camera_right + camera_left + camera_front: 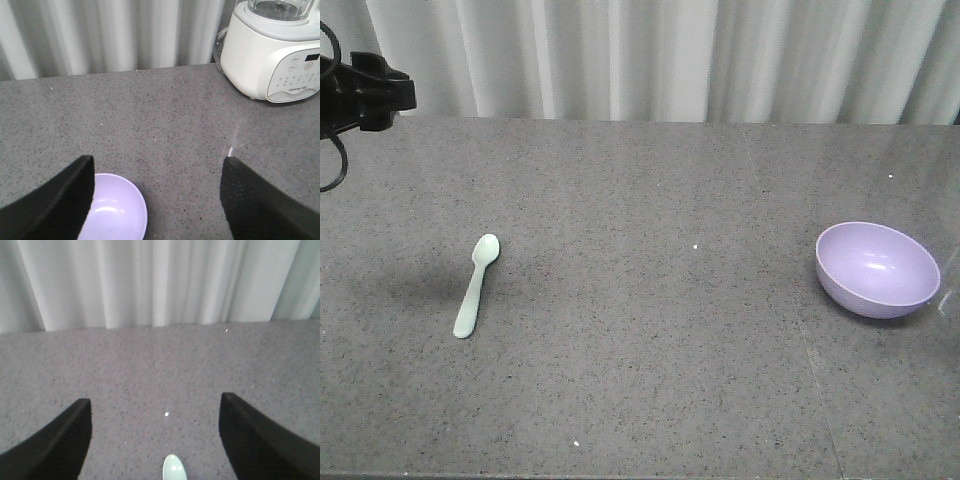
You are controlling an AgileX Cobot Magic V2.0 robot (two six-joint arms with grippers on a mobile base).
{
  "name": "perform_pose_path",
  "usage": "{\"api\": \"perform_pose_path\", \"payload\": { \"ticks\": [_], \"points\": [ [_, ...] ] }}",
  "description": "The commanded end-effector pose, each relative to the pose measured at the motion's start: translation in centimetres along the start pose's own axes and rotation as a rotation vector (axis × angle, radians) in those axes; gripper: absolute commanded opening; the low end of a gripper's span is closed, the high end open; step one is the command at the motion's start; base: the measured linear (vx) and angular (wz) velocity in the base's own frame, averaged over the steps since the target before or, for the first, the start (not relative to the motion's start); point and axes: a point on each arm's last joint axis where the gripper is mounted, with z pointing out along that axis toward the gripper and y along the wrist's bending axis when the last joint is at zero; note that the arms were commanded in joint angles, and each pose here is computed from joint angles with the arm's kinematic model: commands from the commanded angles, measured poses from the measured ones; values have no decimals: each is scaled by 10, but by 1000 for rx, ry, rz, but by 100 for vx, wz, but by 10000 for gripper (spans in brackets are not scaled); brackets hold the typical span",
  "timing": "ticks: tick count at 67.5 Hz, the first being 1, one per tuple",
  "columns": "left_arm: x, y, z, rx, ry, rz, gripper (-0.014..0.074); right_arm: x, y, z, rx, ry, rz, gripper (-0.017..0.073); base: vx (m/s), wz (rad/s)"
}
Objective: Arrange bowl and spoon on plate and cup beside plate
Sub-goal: 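Lower the left gripper onto the pale green spoon and grasp it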
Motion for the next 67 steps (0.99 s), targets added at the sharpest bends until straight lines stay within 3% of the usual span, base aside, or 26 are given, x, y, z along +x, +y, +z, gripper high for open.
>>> {"api": "perform_pose_path", "payload": {
  "ticks": [1, 8, 21, 33, 50, 67],
  "points": [
    [-16, -3, -4, -8, 7, -1, 566, -15, -1, -7, -1, -93, -1, 524, 0, 0],
    [-13, -8, 16, 9, 138, 23, 566, -15, -1, -8, -5, -91, 6, 524, 0, 0],
    [5, -26, 54, 149, 373, 98, 565, -14, -1, -8, -3, -78, 6, 524, 0, 0],
    [29, -26, 85, 130, 503, 115, 565, -14, 1, -8, -12, -76, -2, 524, 0, 0],
    [52, -26, 111, 110, 617, 93, 565, -12, 26, -11, -114, -72, -126, 524, 0, 0],
    [72, -26, 131, 96, 708, 90, 565, -11, 32, -12, -147, -72, -135, 524, 0, 0]
  ]
}}
